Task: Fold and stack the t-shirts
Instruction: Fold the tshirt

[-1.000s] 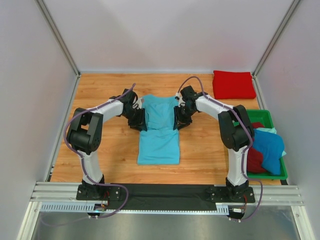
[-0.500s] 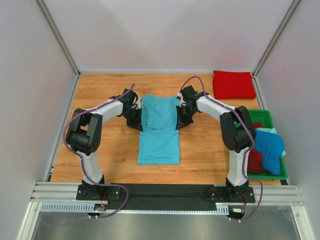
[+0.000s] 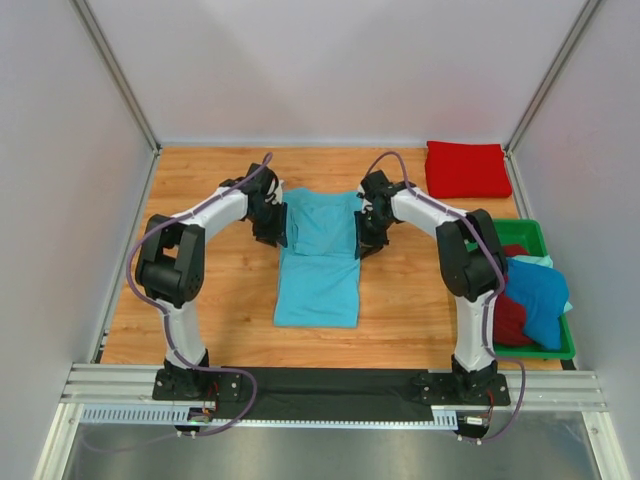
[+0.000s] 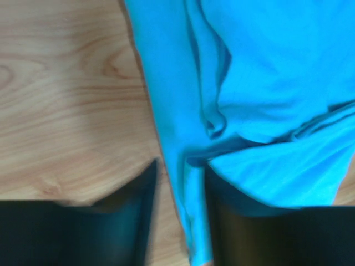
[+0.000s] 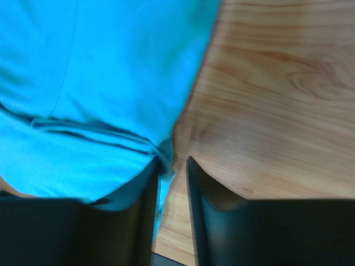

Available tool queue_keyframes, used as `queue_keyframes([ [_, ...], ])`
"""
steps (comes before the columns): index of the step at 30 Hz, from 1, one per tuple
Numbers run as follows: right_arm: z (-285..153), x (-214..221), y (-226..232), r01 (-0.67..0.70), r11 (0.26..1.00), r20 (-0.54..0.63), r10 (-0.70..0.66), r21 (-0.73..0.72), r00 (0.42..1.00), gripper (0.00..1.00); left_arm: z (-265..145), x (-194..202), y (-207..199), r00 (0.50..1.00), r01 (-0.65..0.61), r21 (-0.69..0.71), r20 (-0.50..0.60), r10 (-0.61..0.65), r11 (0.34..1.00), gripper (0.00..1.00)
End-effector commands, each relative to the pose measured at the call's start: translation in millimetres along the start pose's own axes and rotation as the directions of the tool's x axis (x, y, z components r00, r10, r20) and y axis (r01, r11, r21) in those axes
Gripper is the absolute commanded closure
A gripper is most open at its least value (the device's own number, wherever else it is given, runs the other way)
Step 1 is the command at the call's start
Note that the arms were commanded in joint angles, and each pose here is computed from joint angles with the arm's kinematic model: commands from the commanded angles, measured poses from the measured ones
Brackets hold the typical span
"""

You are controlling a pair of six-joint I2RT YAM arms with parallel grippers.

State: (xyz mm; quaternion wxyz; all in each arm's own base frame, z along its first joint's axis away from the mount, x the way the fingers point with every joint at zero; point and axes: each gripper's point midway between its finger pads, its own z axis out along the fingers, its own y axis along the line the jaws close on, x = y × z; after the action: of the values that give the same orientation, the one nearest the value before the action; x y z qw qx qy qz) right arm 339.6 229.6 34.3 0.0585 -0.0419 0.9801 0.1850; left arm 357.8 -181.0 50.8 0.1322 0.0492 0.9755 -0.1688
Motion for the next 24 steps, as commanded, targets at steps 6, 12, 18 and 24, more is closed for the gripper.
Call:
queue_keyframes([
  [6,-49,36,-24,-0.003,0.99,0.004,0.002,0.141,1.0,0.36,-73,43,10,0.997,-0.013,-0.069,0.079,0.019,0.998,0.06],
  [12,-47,117,29,-0.16,0.976,0.003,0.162,-0.145,0.987,0.33,-81,127,-14,0.994,0.113,0.146,-0.006,-0.113,0.983,0.46],
  [18,-33,149,68,-0.26,0.915,0.041,0.286,-0.308,0.958,0.44,-61,161,-34,0.951,0.308,0.299,-0.105,-0.29,0.903,0.38],
  [24,-11,169,51,-0.453,0.834,0.036,0.487,-0.314,0.873,0.56,-45,182,-27,0.887,0.46,0.288,-0.121,-0.445,0.84,0.2],
])
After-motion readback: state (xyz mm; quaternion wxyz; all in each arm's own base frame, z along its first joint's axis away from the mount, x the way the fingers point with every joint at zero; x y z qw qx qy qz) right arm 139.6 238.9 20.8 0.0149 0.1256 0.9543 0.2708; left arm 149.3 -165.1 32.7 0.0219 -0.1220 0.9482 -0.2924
